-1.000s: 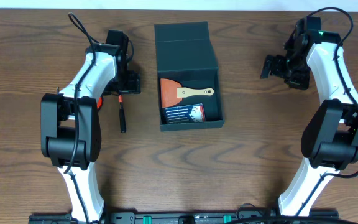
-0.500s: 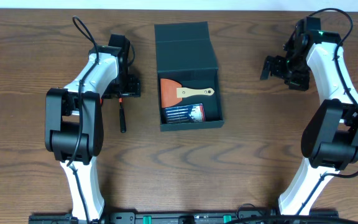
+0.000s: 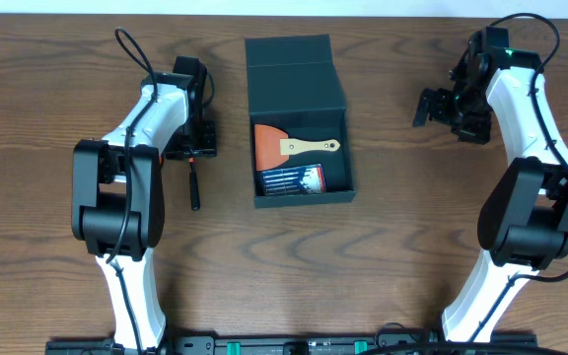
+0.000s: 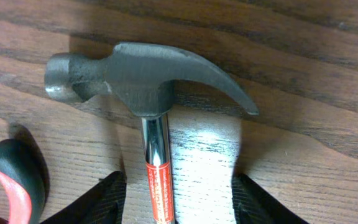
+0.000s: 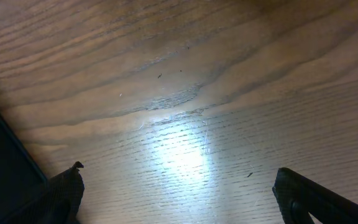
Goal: Pack container
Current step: 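Lower the left gripper onto the red hammer handle and grasp it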
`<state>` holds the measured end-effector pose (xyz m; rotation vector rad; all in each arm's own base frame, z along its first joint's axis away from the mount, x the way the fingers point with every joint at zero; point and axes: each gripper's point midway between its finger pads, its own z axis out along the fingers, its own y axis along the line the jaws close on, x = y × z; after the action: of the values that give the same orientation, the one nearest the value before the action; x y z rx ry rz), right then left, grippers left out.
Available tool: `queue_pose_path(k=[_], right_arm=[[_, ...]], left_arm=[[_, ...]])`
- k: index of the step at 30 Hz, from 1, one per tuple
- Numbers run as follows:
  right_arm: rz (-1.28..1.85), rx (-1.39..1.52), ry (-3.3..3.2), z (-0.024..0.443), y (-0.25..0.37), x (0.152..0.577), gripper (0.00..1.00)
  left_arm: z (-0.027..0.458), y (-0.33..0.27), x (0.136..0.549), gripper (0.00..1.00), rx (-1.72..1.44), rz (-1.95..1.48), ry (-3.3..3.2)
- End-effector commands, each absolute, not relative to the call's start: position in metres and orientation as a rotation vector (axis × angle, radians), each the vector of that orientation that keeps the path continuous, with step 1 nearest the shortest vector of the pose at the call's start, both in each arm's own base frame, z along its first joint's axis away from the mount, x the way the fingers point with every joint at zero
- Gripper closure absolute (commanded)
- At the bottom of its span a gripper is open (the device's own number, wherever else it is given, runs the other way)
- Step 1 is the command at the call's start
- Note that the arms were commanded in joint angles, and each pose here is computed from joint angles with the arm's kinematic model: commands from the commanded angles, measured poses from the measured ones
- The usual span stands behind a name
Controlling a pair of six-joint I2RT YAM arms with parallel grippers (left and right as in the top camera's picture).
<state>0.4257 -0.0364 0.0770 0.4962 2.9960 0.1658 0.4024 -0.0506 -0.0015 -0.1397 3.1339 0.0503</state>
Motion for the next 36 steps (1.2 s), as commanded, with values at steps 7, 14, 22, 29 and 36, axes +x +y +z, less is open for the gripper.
queue_pose_path(k=[7, 14, 22, 29, 36], right_arm=[[0.180, 0.520, 3.008, 0.072, -0.033, 0.424, 0.01], [0.180, 0.517, 3.008, 0.072, -0.032, 0.424, 0.01], [0.180, 0.517, 3.008, 0.072, -0.032, 0.424, 0.01], [0.180, 0.517, 3.008, 0.072, -0.032, 0.424, 0.01], [0.180, 0.515, 3.008, 0.072, -0.032, 0.424, 0.01]], left_arm=[[-0.012, -0.048, 0.398, 0.60, -0.148, 0.068, 3.168], [-0.012, -0.048, 0.401, 0.71, -0.147, 0.066, 3.157], [-0.011, -0.049, 0.405, 0.94, -0.089, 0.061, 3.143], [0.004, -0.049, 0.404, 0.94, -0.019, 0.057, 3.129], [0.067, -0.050, 0.409, 0.94, 0.183, 0.041, 2.994]])
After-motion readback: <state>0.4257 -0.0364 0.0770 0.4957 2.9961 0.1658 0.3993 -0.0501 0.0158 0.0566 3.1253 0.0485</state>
